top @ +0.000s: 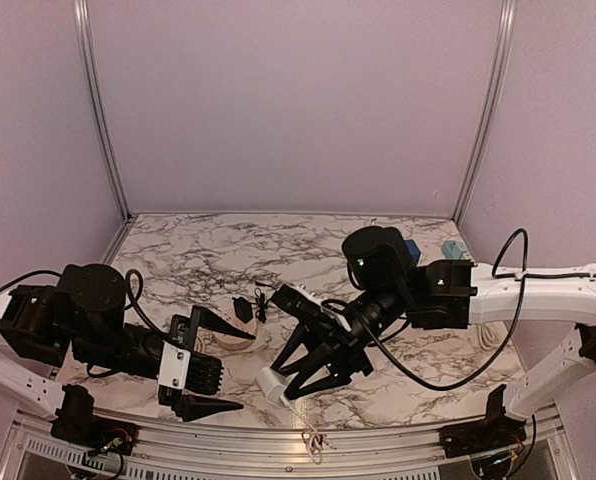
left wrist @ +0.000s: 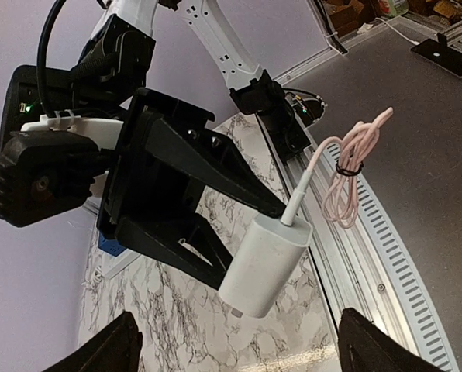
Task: Insert the plug
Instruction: Pass from the right arm to the left
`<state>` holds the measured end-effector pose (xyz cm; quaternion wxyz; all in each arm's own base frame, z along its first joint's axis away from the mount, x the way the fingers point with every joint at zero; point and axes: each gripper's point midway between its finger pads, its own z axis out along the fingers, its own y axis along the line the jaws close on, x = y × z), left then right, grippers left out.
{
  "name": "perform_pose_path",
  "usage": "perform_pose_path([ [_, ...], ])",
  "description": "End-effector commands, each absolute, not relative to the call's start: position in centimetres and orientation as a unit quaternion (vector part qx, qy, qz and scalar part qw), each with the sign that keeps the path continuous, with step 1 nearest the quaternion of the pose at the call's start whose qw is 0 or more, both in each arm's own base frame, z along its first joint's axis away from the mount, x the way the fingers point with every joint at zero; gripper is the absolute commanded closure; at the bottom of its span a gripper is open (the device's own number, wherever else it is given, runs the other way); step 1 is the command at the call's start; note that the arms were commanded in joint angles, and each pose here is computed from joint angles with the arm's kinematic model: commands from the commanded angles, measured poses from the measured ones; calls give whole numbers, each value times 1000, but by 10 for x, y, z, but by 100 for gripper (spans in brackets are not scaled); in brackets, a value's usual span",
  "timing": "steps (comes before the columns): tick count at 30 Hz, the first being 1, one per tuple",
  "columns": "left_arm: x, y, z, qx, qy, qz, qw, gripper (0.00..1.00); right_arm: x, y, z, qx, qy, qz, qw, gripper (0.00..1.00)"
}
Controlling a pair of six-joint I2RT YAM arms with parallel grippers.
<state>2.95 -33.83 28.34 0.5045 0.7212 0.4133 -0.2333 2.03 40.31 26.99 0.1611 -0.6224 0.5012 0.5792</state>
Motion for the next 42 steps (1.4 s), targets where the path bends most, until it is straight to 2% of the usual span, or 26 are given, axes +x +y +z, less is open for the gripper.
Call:
perform_pose_path([
  [1,22,-347,290,728,400,-228,509,14,11,407,301,-630,444,612,176,100],
  [14,4,-365,283,744,374,-221,507,25,4,409,300,-623,428,641,133,100],
  [25,-4,-369,285,747,357,-235,510,50,1,411,296,-624,420,649,115,100],
  [39,-11,-377,281,754,352,-247,497,61,2,415,290,-626,422,648,100,100],
  [40,-11,-377,280,755,352,-247,495,64,2,415,289,-626,425,647,96,100],
  [42,-11,-378,280,753,354,-248,496,92,2,416,287,-627,427,645,93,100],
])
